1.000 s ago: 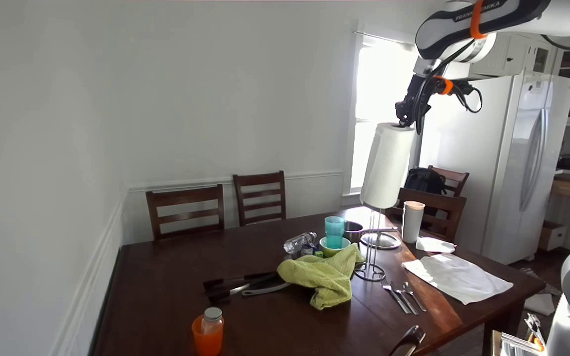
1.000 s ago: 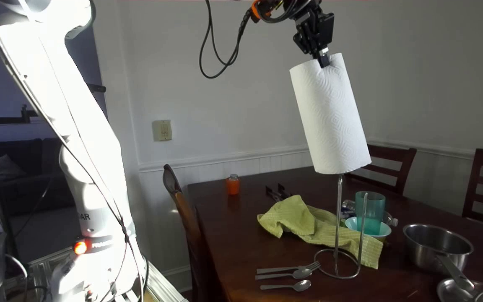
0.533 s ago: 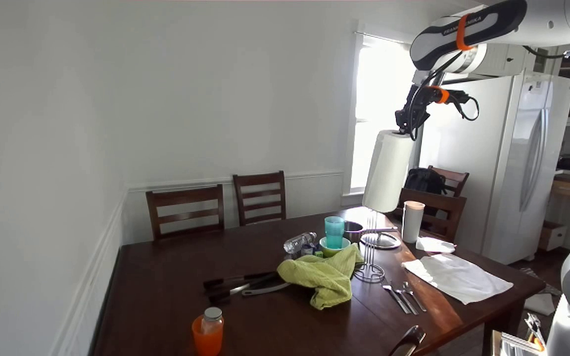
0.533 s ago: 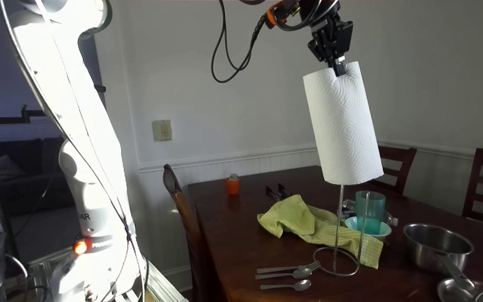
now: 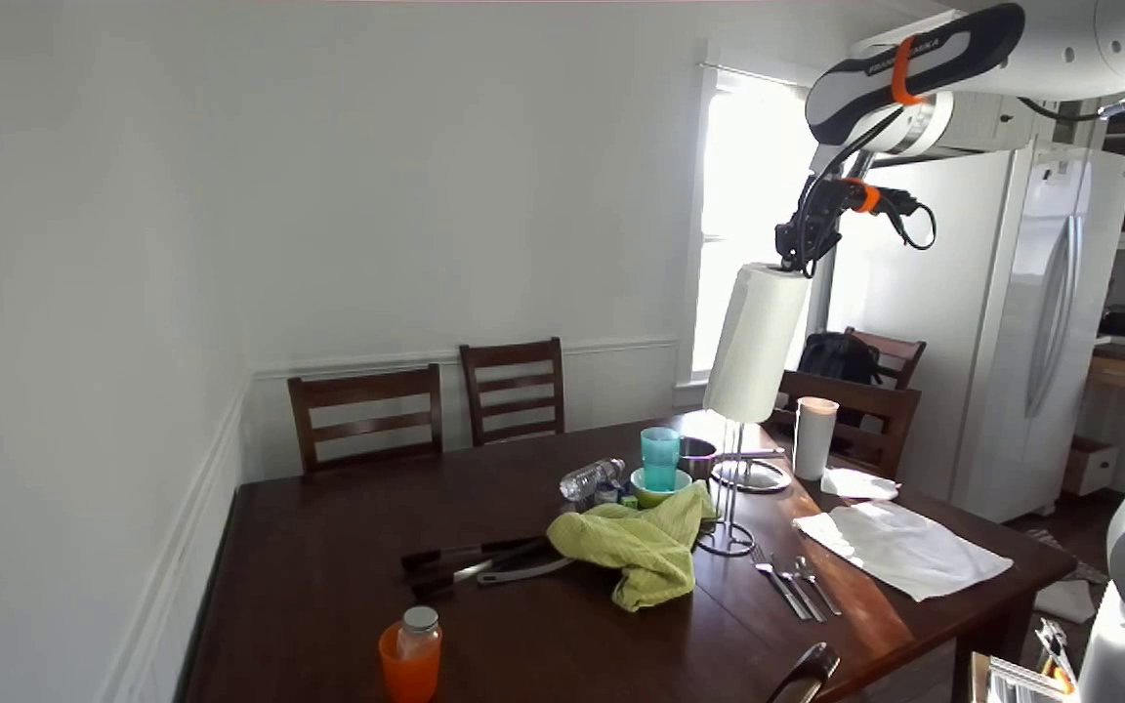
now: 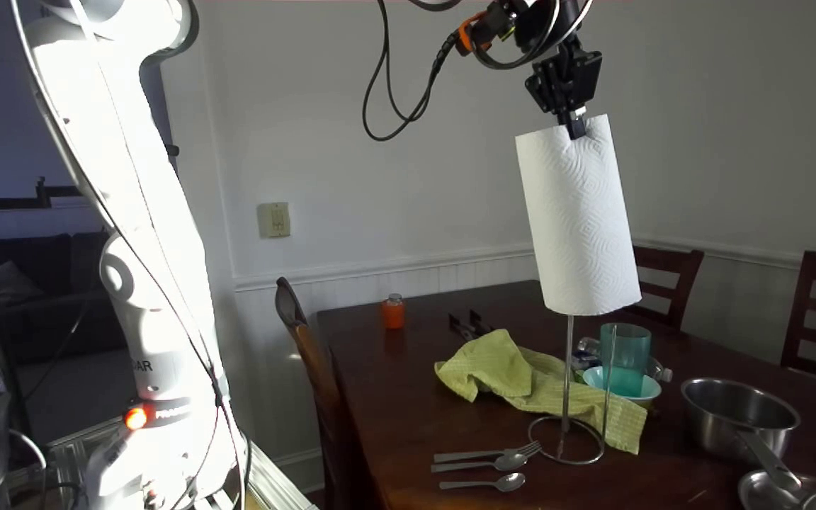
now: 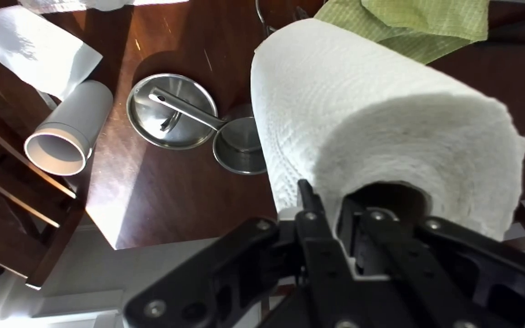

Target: Put the paper towel on the stand

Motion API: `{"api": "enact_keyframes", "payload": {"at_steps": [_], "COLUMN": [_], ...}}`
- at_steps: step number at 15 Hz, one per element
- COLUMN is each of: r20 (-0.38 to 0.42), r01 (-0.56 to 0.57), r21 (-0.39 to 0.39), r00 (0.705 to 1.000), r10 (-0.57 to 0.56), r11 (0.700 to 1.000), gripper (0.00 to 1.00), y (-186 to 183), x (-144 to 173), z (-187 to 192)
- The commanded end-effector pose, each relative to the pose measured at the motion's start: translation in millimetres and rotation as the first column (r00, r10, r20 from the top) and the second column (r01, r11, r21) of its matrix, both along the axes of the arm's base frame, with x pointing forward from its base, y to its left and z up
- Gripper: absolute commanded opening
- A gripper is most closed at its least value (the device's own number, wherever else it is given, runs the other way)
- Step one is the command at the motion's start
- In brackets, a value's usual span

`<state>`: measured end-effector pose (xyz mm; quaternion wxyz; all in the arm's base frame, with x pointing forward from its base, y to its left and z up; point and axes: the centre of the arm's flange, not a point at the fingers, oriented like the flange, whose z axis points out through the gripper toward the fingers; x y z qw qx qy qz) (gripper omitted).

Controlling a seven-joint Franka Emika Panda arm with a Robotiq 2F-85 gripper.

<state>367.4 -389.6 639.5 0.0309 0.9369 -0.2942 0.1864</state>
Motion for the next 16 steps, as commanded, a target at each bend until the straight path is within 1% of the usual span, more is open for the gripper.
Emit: {"api": "enact_keyframes", "payload": {"at_steps": [1, 6, 9, 11, 16], "r20": [0.019, 0.017, 0.013, 0.013, 0.042], "r01": [-0.011, -0.007, -0.007, -0.009, -0.043], "r21": [0.024, 0.085, 0.105, 0.097, 0.061], "r00": [1.0, 1.0, 1.0, 1.0, 0.998], "r10": [0.011, 0.006, 0.005, 0.008, 0.041], "r11": [1.0, 0.996, 0.994, 0.995, 0.997], "gripper": [0.04, 0.04, 0.04, 0.04, 0.04], "y": [-5.0, -8.5, -10.0, -9.7, 1.6], "x": [2.4, 7.3, 9.5, 10.3, 12.2], "z": [3.0, -23.2, -31.5, -27.1, 7.9]}}
